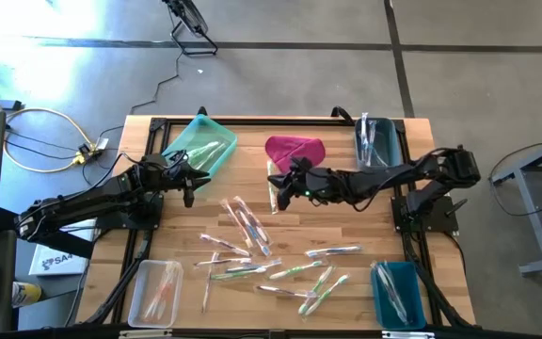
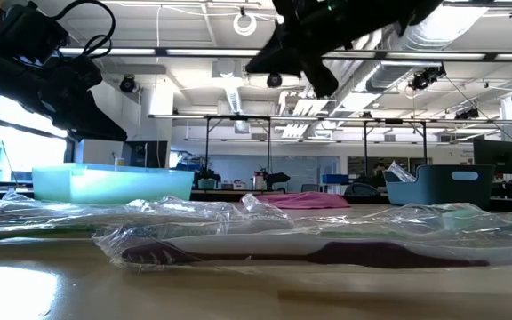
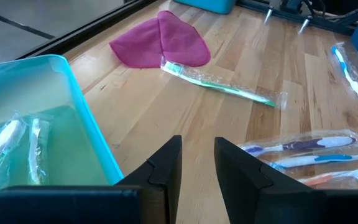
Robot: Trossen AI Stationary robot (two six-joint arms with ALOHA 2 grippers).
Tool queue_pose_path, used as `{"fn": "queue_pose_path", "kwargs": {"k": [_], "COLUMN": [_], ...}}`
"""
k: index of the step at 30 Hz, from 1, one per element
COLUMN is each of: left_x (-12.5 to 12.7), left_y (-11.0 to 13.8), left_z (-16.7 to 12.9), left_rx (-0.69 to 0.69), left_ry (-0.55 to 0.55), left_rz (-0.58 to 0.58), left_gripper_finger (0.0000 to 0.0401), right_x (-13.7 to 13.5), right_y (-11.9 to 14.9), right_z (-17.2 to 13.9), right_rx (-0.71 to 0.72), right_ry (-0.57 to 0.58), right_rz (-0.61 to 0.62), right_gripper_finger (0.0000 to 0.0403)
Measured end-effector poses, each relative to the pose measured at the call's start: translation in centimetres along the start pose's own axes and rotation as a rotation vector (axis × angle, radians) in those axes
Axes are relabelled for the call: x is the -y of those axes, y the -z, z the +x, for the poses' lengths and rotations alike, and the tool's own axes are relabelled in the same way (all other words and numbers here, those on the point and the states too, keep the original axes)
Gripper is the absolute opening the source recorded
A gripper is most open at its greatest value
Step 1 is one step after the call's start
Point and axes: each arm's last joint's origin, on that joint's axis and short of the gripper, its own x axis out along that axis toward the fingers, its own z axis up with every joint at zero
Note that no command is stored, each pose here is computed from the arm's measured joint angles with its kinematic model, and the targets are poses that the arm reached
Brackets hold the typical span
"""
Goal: Pick & Place Toothbrushes
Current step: Put the green toothbrush to the green bin
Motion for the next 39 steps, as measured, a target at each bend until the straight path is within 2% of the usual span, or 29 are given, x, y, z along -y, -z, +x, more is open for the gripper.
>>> {"fn": "queue_pose_path", "kwargs": {"k": [4, 8, 12, 17, 21, 28, 35, 39], "left_x": [0.0, 0.0, 0.0, 0.0, 0.0, 0.0, 0.0, 0.0], "left_y": [0.0, 0.0, 0.0, 0.0, 0.0, 0.0, 0.0, 0.0], "left_z": [0.0, 0.0, 0.0, 0.0, 0.0, 0.0, 0.0, 0.0], "left_rx": [0.000, 0.000, 0.000, 0.000, 0.000, 0.000, 0.000, 0.000], "left_ry": [0.000, 0.000, 0.000, 0.001, 0.001, 0.004, 0.004, 0.003], "left_rz": [0.000, 0.000, 0.000, 0.000, 0.000, 0.000, 0.000, 0.000], "left_gripper_finger": [0.0093, 0.0093, 0.0093, 0.0093, 0.0093, 0.0093, 0.0093, 0.0093], "right_x": [-1.8, -3.1, -3.3, -3.4, -2.6, -0.5, 1.7, 2.9], "right_y": [-0.6, -1.2, -1.5, -1.5, -0.8, 0.4, 2.5, 4.0], "right_z": [-0.4, -0.8, -1.1, -0.8, 0.4, 2.9, 5.2, 6.1], "right_rx": [0.032, 0.029, -0.005, -0.038, -0.086, -0.205, -0.329, -0.424], "right_ry": [-0.007, 0.093, 0.204, 0.263, 0.292, 0.271, 0.282, 0.294], "right_rz": [-0.060, -0.103, -0.095, -0.071, -0.079, -0.061, 0.018, 0.020], "right_gripper_finger": [0.0003, 0.0003, 0.0003, 0.0003, 0.0003, 0.0003, 0.0003, 0.0012]}}
